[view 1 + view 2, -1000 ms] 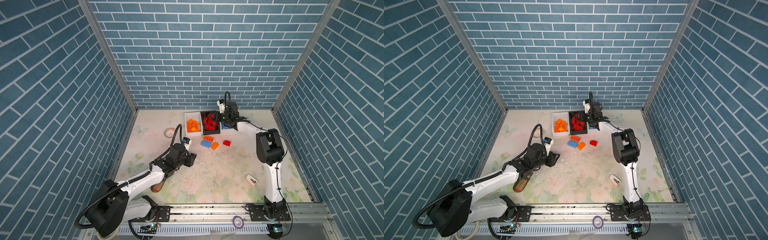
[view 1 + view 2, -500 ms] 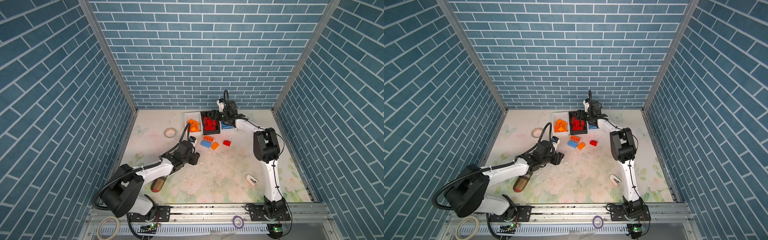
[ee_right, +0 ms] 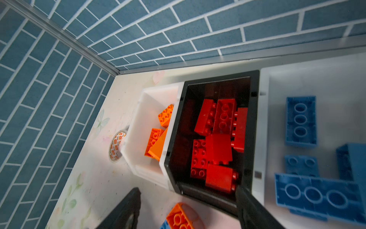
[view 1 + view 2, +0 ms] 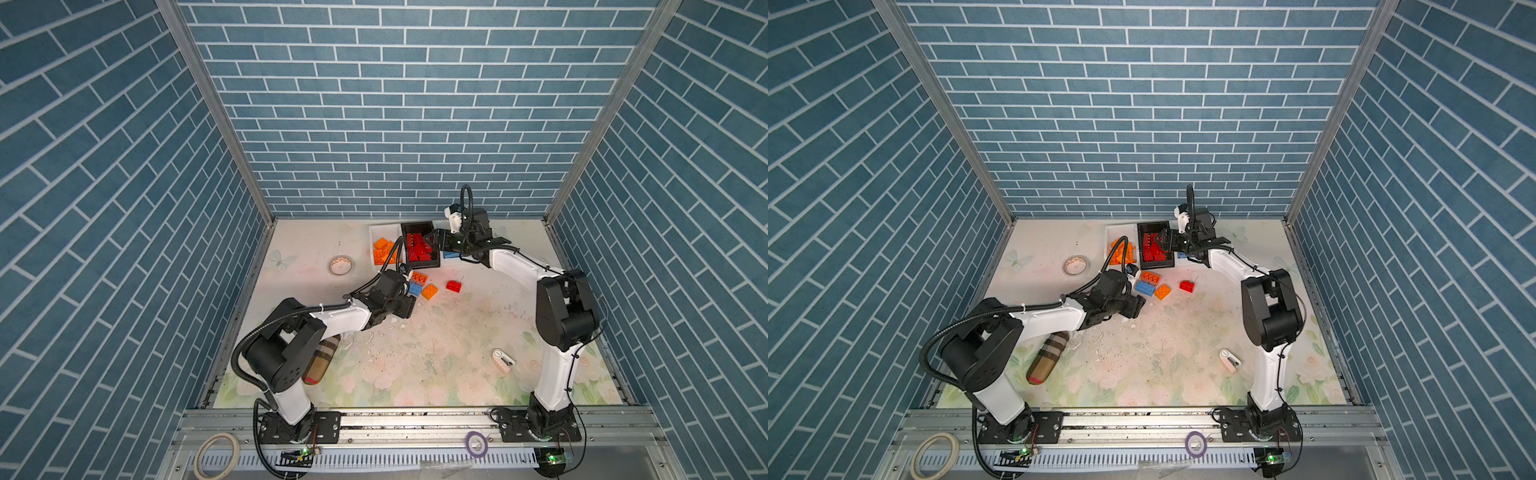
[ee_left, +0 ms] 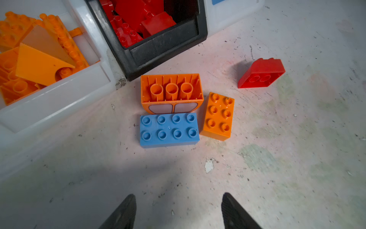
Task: Sort the legos into containers by color
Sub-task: Place the lego in the container, then pick up the lego from the center of the table.
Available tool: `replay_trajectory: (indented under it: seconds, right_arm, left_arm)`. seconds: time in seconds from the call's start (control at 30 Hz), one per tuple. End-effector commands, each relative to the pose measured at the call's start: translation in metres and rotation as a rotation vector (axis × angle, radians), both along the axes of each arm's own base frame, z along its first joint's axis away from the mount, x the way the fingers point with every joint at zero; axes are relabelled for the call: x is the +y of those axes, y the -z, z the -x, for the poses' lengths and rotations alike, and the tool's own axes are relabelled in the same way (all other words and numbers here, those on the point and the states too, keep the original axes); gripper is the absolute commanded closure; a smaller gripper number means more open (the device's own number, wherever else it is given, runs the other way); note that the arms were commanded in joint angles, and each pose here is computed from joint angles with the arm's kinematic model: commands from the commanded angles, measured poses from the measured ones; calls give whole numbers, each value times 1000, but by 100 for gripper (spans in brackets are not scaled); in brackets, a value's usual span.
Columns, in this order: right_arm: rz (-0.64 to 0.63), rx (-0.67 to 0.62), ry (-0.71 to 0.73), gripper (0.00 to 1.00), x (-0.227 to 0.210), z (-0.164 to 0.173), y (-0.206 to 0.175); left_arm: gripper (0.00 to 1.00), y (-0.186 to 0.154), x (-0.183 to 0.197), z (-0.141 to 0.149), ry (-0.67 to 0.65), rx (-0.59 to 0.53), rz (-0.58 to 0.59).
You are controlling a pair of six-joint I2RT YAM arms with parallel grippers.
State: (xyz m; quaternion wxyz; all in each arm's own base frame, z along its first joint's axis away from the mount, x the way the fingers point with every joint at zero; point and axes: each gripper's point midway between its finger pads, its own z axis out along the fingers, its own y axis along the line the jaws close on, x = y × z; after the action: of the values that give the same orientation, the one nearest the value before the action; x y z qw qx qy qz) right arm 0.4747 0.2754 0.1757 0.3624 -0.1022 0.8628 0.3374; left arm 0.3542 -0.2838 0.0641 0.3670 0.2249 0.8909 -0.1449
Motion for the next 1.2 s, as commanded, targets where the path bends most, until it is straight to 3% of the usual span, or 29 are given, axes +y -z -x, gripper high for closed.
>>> replay_trajectory:
  seconds: [0.0,0.47,1.07,1.17]
  right_arm:
    - [17,-37,7,24,-13,19,-8]
    - [46,-24,59,23,-49,80,-4]
    - [99,-25,76,23,-63,95,5]
    - [105,-26,77,23,-64,95,6]
  left_arm:
    - [29,-3,-7,-16,-3,-45,-24]
    - [26,26,-22,-40,-14,-28,-82]
    - [27,42,-26,-56,-9,-22,-134]
    - [31,44,-27,-54,4,-15,-132]
